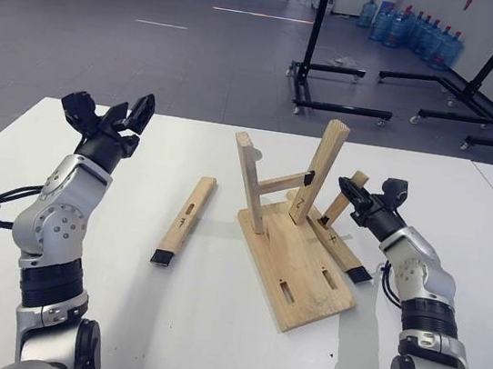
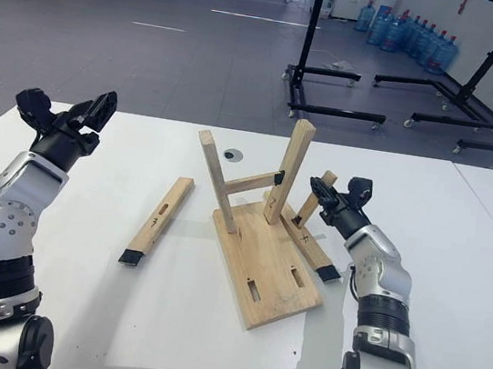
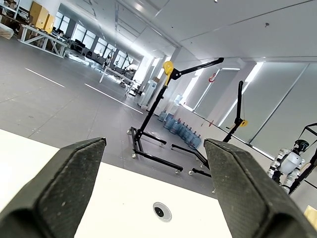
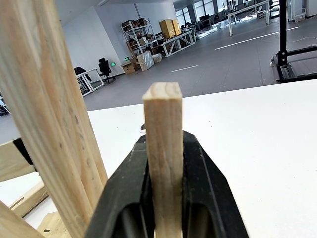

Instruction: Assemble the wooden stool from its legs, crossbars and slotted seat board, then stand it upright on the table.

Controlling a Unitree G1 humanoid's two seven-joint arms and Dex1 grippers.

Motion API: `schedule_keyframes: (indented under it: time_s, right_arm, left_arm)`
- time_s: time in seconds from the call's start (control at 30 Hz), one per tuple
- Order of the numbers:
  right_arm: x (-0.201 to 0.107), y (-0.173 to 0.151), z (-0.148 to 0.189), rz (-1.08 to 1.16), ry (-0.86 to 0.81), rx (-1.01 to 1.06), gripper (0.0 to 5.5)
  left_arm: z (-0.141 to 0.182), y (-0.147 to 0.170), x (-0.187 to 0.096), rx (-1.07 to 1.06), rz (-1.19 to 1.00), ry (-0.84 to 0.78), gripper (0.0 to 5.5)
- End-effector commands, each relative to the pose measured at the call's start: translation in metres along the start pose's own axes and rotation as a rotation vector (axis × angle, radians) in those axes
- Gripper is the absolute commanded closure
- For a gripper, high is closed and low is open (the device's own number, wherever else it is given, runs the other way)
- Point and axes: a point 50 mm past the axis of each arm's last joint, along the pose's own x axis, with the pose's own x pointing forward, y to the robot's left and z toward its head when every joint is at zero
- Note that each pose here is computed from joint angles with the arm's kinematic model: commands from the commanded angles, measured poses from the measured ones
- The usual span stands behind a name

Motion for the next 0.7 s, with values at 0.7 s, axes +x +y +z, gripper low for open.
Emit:
schedule_keyframes:
  time_s: [0.7]
  right_arm:
    - [-0.006,0.001,-0.005,0.006,0.009,0.078,5.11]
  left_arm:
    - [-0.002,-0.003,0.000,-0.004,-0.011,0.005,1.87]
